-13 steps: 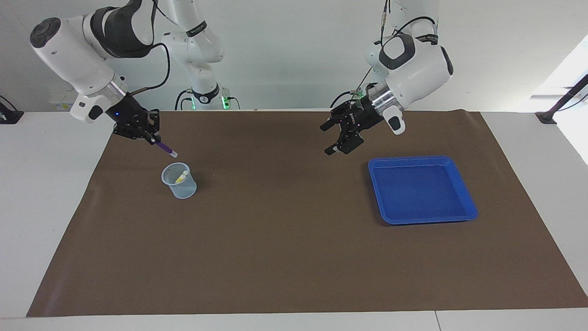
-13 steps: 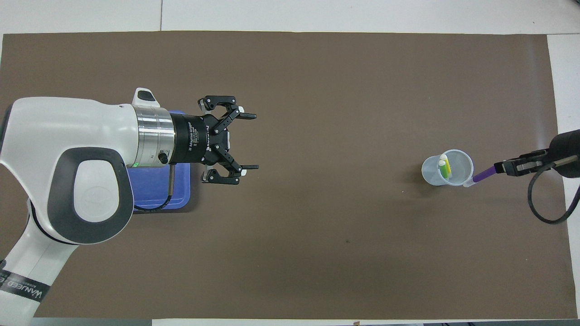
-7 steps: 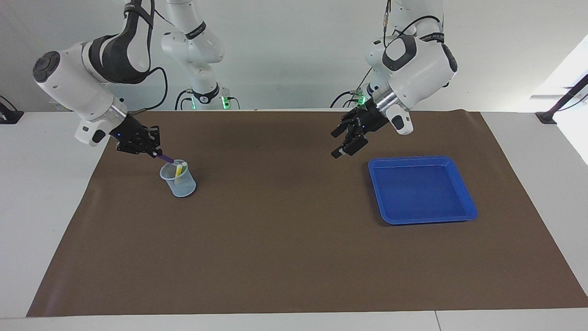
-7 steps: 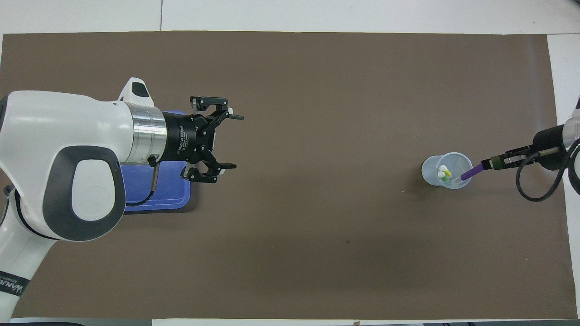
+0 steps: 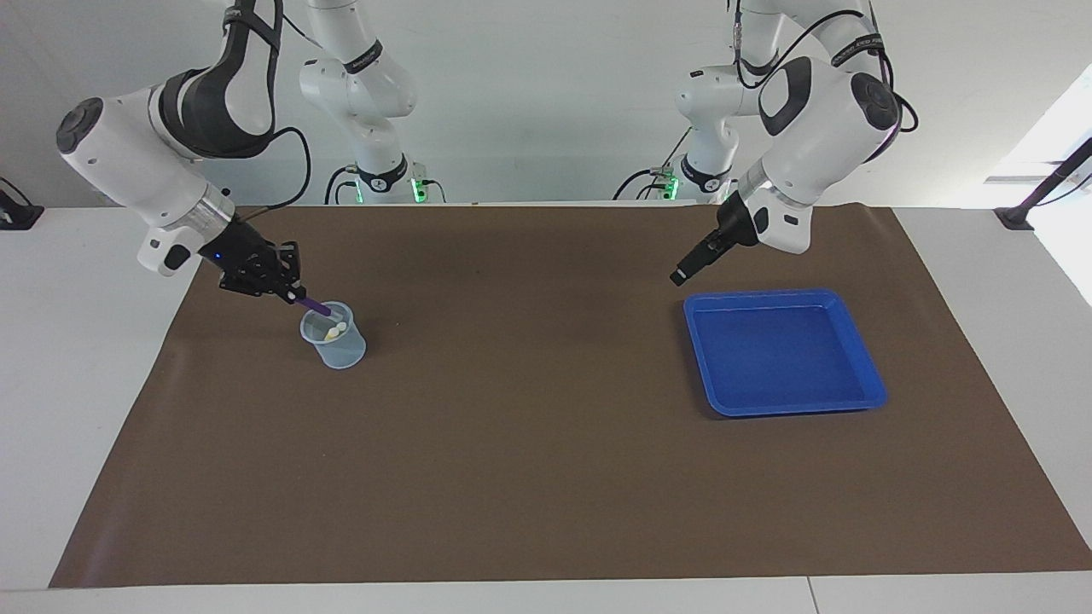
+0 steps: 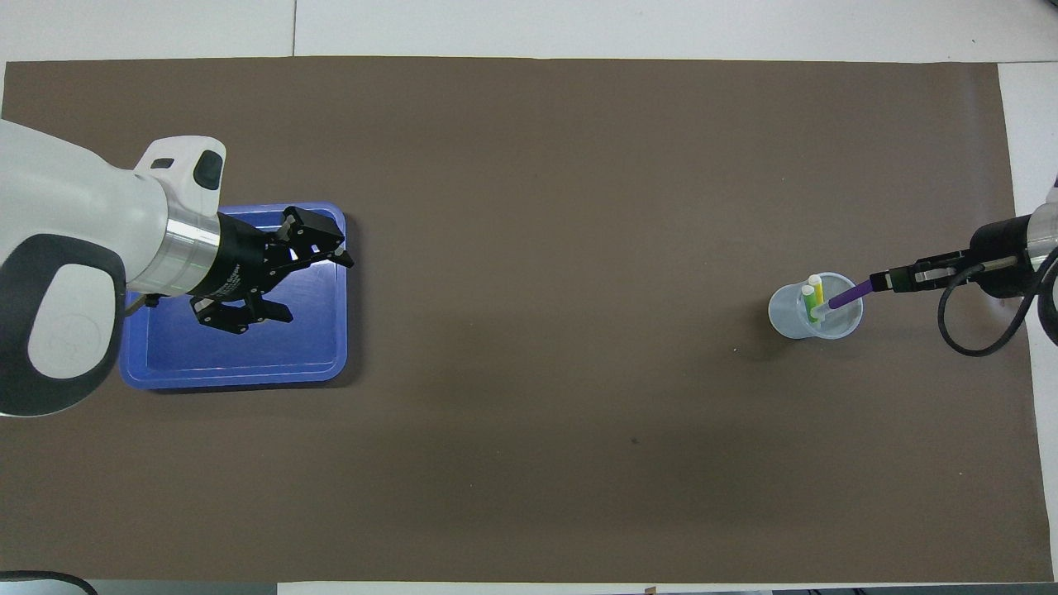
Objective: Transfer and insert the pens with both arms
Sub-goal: 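Carry the purple pen to the cup with the right gripper while the left gripper returns, then release the purple pen into the cup and withdraw the right gripper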
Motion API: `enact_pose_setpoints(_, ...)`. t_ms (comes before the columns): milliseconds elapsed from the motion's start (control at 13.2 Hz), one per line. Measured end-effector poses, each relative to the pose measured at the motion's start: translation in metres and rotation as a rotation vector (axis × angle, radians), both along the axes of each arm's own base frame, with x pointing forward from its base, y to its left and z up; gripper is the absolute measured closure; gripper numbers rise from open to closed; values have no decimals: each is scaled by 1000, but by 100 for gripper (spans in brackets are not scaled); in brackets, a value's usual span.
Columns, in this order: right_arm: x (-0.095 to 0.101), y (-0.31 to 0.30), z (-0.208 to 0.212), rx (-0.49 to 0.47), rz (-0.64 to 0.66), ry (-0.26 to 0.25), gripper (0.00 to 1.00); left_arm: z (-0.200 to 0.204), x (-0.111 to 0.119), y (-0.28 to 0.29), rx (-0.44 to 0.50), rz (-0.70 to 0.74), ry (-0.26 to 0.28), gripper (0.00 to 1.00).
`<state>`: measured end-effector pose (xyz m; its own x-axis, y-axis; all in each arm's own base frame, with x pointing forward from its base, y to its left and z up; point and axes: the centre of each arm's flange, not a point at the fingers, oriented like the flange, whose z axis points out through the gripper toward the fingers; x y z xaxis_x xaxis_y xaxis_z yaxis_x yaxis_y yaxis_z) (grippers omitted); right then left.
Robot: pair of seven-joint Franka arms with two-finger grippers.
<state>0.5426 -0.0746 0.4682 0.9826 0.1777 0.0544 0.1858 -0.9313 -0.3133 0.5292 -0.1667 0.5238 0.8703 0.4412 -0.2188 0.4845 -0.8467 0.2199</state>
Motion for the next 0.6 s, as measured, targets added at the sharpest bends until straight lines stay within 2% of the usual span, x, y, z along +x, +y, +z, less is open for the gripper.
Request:
enact_pose_setpoints(151, 3, -2, -8, 4, -8, 3, 83, 12, 9, 35, 70, -152, -62, 0)
enact_pose_setpoints(302, 3, 2, -19, 57, -34, 12, 83, 33, 12, 55, 138, -289, -90, 0)
enact_pose_setpoints(453, -1, 3, -30, 78, -52, 20, 83, 59, 10, 58, 195, -435, -101, 0)
enact_pose_setpoints(605, -4, 3, -37, 79, -56, 31, 83, 82, 3, 62, 207, -560, -87, 0)
